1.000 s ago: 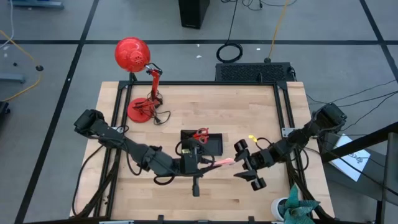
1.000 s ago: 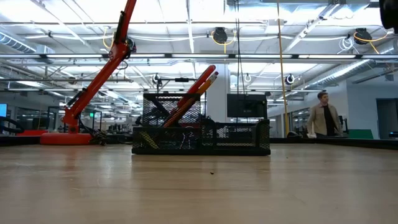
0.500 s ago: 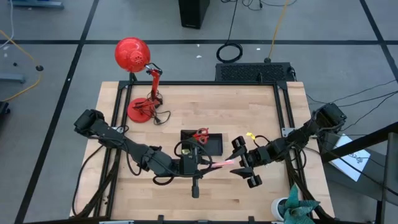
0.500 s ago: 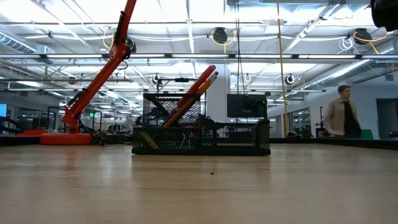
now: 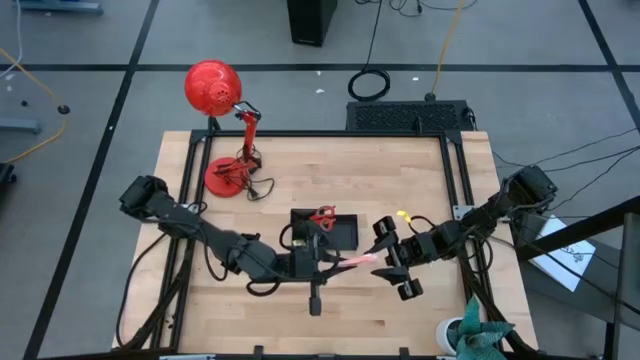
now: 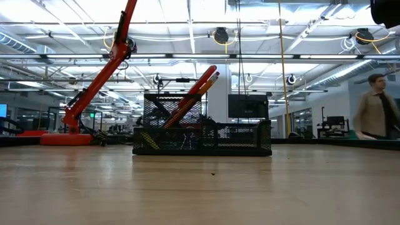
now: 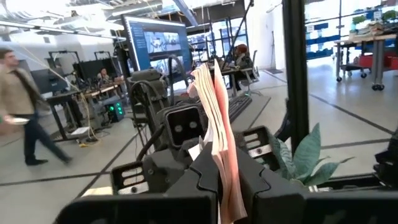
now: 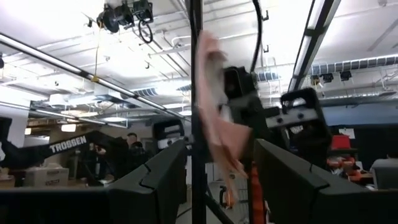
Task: Pick and place office supplies into organizer
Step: Put the sticky note into the desk organizer
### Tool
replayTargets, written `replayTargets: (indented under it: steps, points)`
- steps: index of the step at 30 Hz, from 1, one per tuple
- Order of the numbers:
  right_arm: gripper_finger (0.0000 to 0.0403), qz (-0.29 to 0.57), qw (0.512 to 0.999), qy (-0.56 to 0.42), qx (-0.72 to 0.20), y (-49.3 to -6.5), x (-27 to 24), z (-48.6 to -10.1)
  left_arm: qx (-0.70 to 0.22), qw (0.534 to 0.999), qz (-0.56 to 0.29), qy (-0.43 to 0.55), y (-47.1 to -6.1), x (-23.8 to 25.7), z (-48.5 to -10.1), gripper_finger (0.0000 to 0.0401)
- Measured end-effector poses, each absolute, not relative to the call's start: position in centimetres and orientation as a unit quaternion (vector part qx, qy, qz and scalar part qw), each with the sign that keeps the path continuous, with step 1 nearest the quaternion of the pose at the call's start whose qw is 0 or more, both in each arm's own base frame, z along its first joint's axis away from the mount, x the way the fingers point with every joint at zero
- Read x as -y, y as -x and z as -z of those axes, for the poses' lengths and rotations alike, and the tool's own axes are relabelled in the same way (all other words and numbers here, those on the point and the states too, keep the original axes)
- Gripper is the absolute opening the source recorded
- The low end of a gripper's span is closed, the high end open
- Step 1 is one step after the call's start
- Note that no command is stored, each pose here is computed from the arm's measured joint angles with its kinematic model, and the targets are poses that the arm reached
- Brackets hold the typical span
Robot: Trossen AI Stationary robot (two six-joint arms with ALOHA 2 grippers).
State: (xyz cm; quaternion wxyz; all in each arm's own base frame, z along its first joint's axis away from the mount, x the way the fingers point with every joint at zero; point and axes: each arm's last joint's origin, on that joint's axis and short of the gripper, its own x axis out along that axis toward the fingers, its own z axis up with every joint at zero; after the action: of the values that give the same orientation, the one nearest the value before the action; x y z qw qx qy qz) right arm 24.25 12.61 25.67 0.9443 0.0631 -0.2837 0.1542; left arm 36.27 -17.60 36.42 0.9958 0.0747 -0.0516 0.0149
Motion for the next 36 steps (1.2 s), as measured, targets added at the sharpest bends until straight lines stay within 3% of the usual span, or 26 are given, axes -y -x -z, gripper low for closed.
replayTargets:
  steps: [10, 14, 18, 26, 36]
  points:
    - [0.0169, -0.147, 0.946, -0.061, 0.281, -25.0, -12.8, -26.3, 0.034, 0.996, -0.025, -0.081, -37.8, 17.1, -34.7, 0.0014]
    - [0.0102, -0.133, 0.952, -0.063, 0.269, -25.1, -12.8, -26.1, 0.034, 0.996, -0.023, -0.079, -37.8, 17.1, -34.7, 0.0005]
    - [0.0016, -0.144, 0.951, -0.048, 0.27, -25.1, -12.9, -26.1, 0.035, 0.996, -0.02, -0.082, -37.7, 17.3, -34.7, 0.002]
    - [0.0005, -0.144, 0.954, -0.058, 0.257, -25.7, -12.3, -25.6, -0.041, 0.99, -0.03, -0.129, -36.3, 18.5, -34.1, 0.0064]
    - [0.0003, -0.124, 0.946, -0.106, 0.28, -28.2, -9.6, -25.6, -0.16, 0.952, -0.091, -0.243, -29.5, 20.9, -34.6, 0.0109]
